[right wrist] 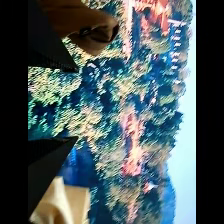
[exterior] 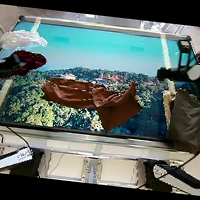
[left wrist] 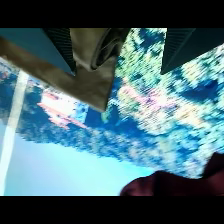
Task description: Fold the shirts.
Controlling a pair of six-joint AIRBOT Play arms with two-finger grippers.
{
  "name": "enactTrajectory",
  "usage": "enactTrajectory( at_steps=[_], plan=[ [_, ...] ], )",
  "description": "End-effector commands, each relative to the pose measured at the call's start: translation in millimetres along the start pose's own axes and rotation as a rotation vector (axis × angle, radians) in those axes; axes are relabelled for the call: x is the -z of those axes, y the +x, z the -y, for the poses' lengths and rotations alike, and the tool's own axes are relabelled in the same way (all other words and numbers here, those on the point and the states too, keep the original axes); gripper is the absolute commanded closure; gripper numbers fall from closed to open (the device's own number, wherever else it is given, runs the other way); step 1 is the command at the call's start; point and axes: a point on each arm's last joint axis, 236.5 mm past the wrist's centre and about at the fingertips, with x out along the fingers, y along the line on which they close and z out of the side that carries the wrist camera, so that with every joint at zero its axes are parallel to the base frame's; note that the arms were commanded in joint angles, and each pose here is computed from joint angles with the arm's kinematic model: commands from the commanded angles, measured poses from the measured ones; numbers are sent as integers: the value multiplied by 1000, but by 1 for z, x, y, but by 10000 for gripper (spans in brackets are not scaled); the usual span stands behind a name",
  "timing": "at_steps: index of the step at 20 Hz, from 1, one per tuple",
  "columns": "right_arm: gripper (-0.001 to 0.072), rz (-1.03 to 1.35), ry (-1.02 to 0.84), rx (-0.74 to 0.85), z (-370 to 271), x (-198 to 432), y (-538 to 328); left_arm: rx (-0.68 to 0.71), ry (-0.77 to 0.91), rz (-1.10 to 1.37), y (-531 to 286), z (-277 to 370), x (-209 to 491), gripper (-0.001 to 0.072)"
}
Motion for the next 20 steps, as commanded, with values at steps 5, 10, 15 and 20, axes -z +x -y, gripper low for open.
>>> enactTrajectory(
  at_steps=[5, 10, 15, 20],
  plan=[
    [256, -93, 643, -323, -61, 160, 24, 65, -591, 21, -17, -64, 128, 91],
    [257, -214, 886, -393, -91, 228, 46, 81, -728, -48, 10, -66, 176, 91],
    [258, -190, 1001, -352, -82, 234, 61, 81, -741, -65, 13, -67, 182, 92],
    [259, -236, 989, -363, -111, 243, 87, 111, -744, -109, 12, -57, 189, 92]
  ],
)
